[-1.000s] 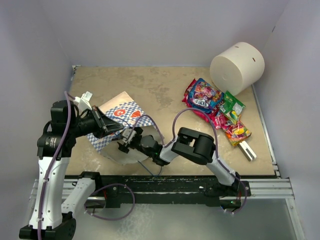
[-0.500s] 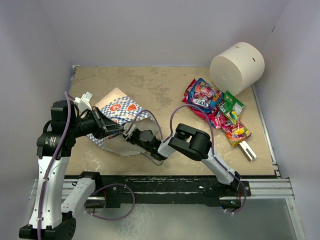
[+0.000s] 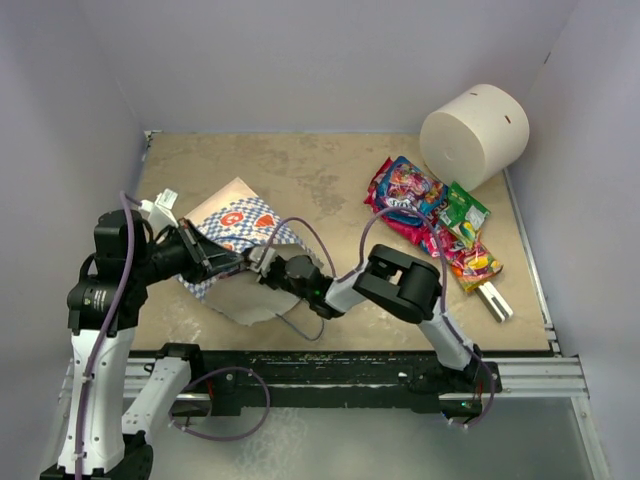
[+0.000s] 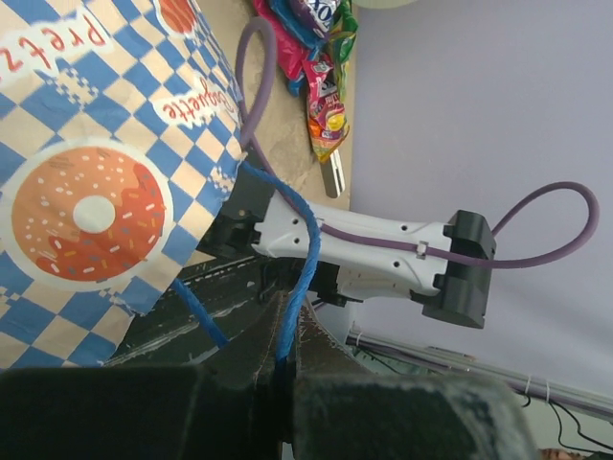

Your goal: Take the snacks out of the paper bag

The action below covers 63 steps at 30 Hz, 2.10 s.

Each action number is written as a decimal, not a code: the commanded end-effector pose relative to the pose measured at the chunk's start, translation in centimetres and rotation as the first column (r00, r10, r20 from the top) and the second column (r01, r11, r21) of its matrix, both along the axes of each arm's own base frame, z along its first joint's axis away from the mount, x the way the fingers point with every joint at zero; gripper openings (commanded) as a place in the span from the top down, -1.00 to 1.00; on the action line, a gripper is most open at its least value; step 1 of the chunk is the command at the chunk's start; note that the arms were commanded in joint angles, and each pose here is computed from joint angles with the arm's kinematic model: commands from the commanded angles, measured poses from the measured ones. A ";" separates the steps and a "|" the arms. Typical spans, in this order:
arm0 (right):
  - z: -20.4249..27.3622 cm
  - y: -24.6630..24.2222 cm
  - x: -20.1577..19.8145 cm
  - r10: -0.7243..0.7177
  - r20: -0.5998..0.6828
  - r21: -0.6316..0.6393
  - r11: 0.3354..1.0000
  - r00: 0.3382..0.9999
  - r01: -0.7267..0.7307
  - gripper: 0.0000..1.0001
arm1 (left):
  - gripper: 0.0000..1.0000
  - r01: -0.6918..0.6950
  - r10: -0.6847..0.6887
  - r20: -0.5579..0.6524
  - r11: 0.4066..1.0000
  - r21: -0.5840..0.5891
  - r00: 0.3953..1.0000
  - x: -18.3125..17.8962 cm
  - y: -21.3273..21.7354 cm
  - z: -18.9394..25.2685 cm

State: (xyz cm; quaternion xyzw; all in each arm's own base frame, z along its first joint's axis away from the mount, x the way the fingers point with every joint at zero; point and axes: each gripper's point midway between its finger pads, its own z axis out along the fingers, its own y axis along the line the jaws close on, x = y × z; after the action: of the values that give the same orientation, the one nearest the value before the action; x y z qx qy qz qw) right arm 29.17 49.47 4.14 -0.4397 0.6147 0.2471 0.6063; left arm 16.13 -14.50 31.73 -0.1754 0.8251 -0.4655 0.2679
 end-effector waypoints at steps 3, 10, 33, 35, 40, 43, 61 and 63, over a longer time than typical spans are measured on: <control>4.9 -3.6 -2.4 0.043 0.051 0.016 0.999 0.998 -0.044 1.00 | 1.00 -0.024 0.023 0.015 1.000 0.013 1.000 0.0 0.3 0.0; 1.9 -8.6 -6.9 0.126 0.010 -0.086 0.988 0.992 -0.124 1.00 | 1.00 -0.028 0.028 0.035 1.000 -0.008 0.999 0.9 0.1 0.5; 6.2 1.4 -7.2 0.344 0.267 -0.072 0.939 0.900 -0.337 -0.64 | 1.00 -0.003 0.005 0.039 0.998 -0.065 0.999 0.9 -0.5 1.5; 5.4 2.0 -7.3 0.376 0.278 -0.108 0.927 0.884 -0.360 -0.65 | 1.00 0.003 0.000 0.037 0.998 -0.066 0.999 0.8 -0.6 1.5; 3.4 2.7 -6.8 0.425 0.281 -0.219 0.902 0.861 -0.373 -0.59 | 1.00 0.015 -0.013 0.032 0.998 -0.059 0.999 0.8 -0.6 1.2; 1.2 1.9 -6.2 0.423 0.271 -0.299 0.891 0.865 -0.342 -0.49 | 1.00 0.021 -0.019 0.035 0.998 -0.057 0.999 1.0 -0.7 1.2; -1.1 0.6 -4.9 0.389 0.272 -0.396 0.879 0.880 -0.266 0.62 | 1.00 0.036 -0.035 0.038 0.998 -0.044 0.999 1.5 -0.7 1.0; 0.0 0.8 -5.0 0.384 0.279 -0.374 0.888 0.880 -0.269 0.76 | 1.00 0.033 -0.032 0.036 0.999 -0.043 0.999 1.6 -0.7 0.9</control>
State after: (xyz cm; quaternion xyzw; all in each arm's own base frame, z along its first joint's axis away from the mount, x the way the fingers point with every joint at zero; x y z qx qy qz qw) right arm 24.16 50.23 3.11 -0.6729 0.4400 0.1608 0.5726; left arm 17.44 -14.98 31.64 -0.1853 0.8192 -0.4813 0.2509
